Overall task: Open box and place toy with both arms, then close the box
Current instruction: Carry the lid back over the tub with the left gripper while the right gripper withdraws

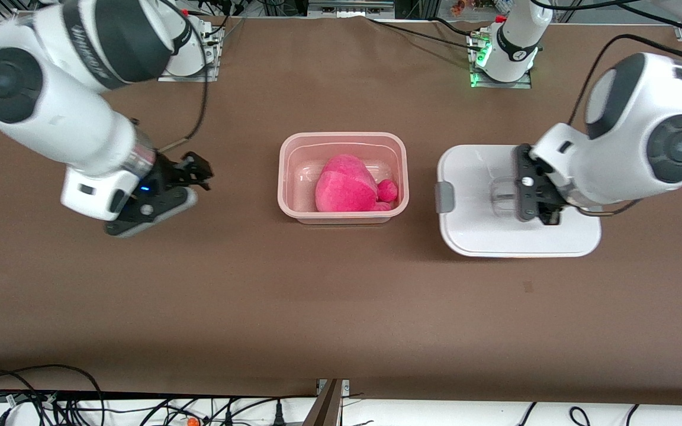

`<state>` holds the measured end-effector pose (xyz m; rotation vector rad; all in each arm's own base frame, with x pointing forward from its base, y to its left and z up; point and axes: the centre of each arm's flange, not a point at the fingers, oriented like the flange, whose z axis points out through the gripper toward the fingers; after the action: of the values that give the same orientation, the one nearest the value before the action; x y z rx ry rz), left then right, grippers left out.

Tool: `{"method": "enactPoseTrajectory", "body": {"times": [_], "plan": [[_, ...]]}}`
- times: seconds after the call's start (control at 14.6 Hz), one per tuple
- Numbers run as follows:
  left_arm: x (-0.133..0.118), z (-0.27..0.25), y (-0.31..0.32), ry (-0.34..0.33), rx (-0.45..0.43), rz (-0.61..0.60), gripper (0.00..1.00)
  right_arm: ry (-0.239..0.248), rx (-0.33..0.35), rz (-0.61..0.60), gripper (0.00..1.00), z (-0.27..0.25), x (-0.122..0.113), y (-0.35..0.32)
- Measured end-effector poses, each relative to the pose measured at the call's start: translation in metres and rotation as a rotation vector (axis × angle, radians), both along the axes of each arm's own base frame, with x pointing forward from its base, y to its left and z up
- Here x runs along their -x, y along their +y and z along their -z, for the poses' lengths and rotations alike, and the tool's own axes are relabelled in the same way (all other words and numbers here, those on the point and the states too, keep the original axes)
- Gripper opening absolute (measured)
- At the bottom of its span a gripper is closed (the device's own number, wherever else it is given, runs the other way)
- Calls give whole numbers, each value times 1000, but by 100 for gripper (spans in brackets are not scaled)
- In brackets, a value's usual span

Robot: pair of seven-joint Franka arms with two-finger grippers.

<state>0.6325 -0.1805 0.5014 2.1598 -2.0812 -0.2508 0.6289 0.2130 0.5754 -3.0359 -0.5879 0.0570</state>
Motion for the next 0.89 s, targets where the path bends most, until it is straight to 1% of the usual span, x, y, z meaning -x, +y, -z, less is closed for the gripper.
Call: {"method": "enactPoseTrajectory", "body": {"times": [0.21,0.34,0.48,0.55,0.68,0.89], "plan": [[19,16,-79,-4,-9,25,7,23,7,114,100,-19,34,-43],[35,32,-138,-29,-10,18,7,40,5,174,100,-25,54,-82],[54,48,-193,-57,-5,1,7,61,4,232,100,-22,67,-119],[65,55,-215,-63,-6,-7,7,68,4,255,100,-19,71,-134],[82,66,-247,-65,-8,-3,7,70,6,290,100,-13,72,-158],[93,85,-272,-70,0,23,7,58,8,305,100,-10,69,-170]]}}
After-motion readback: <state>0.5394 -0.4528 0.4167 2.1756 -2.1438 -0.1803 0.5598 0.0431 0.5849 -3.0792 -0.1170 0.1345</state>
